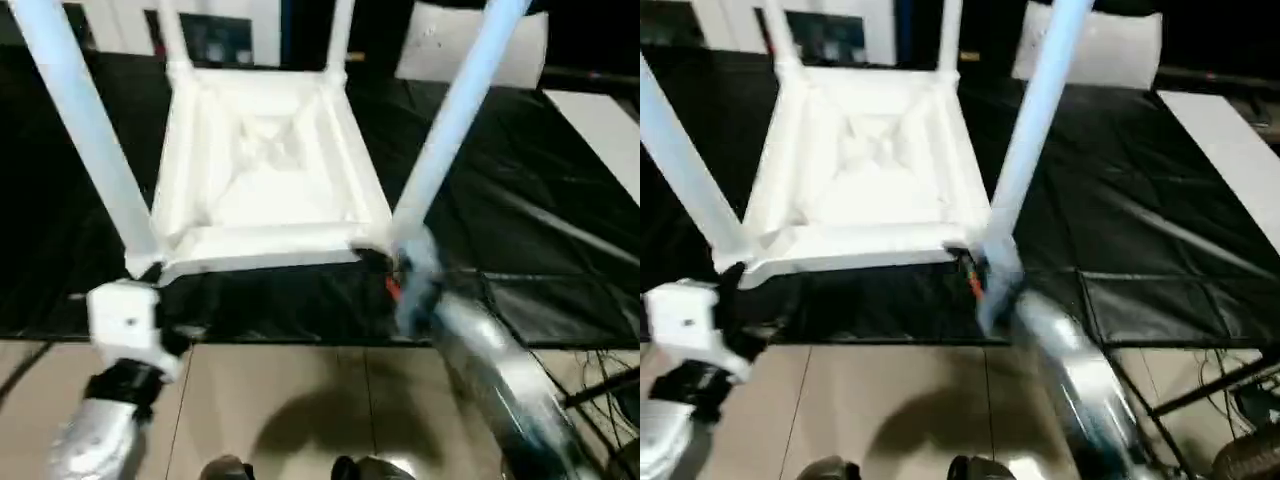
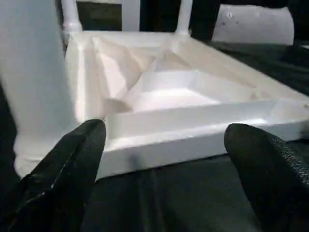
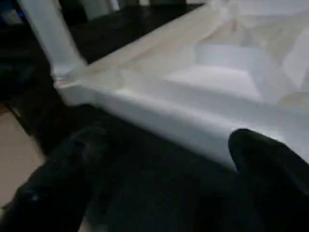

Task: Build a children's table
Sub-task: Move to table

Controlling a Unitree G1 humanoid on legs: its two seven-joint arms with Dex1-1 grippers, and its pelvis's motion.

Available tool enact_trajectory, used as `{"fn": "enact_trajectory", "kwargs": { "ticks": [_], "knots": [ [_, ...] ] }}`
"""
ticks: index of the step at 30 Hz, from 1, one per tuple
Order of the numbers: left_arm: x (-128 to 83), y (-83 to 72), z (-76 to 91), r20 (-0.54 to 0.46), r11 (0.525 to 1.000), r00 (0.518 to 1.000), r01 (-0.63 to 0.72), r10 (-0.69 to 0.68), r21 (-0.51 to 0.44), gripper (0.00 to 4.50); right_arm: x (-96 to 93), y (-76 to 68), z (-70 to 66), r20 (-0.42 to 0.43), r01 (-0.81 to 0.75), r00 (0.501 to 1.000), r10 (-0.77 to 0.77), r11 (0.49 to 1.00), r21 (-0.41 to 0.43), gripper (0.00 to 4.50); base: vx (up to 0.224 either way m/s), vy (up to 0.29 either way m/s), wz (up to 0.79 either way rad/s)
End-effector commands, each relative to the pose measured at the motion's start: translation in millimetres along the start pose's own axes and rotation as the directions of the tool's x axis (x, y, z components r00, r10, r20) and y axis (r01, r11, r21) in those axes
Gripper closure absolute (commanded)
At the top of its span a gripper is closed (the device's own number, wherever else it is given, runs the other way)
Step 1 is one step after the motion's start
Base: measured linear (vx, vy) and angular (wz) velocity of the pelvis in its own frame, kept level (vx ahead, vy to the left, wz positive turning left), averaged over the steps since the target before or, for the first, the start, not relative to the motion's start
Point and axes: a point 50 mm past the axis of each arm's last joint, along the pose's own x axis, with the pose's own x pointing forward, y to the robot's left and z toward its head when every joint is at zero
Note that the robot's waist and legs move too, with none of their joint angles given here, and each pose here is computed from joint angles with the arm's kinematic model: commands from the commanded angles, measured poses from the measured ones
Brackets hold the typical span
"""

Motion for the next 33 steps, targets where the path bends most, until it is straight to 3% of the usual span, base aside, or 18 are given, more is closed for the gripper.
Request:
{"fn": "enact_trajectory", "kwargs": {
  "ticks": [1, 4, 9, 18, 24, 33],
  "knots": [
    [-0.9, -3.5, 1.3, 0.002, 1.000, 1.000, 0.008, -0.008, 0.024, 0.22, -4.7, 5.0, 9.4, 0.030, 0.020, 0.999, -0.020, 1.000, -0.023, 0.00, 0.000, 0.000, 0.00],
    [1.4, -7.5, -1.0, 0.001, 0.999, 1.000, 0.027, -0.027, 0.038, 0.22, -20.5, 11.8, 3.1, 0.029, 0.120, 0.992, -0.120, 0.993, 0.007, 0.00, 0.000, 0.000, 0.00],
    [5.4, -11.4, -3.0, -0.005, 0.997, 0.999, 0.051, -0.051, 0.051, 0.22, -29.4, 11.3, 5.1, 0.012, 0.175, 0.985, -0.175, 0.985, 0.001, 0.00, 0.000, 0.000, 0.00],
    [3.8, -16.4, -6.8, -0.014, 0.996, 0.997, 0.070, -0.069, 0.052, 0.22, -31.7, 13.0, 4.6, -0.017, 0.150, 0.989, -0.150, 0.988, -0.030, 0.00, 0.071, -0.027, 0.23],
    [-9.2, -15.2, -7.2, -0.010, 0.999, 0.999, 0.036, -0.036, 0.012, 0.22, -34.4, 15.9, 2.1, -0.045, 0.076, 0.996, -0.079, 0.996, -0.054, 0.00, 0.241, 0.040, 0.27],
    [-46.8, -13.0, -6.0, 0.062, 0.994, 0.992, -0.105, 0.106, -0.030, 0.09, -37.3, 10.6, 2.9, -0.052, 0.026, 0.998, -0.030, 0.997, -0.067, 0.00, -0.037, -0.039, 0.09]
  ]
}}
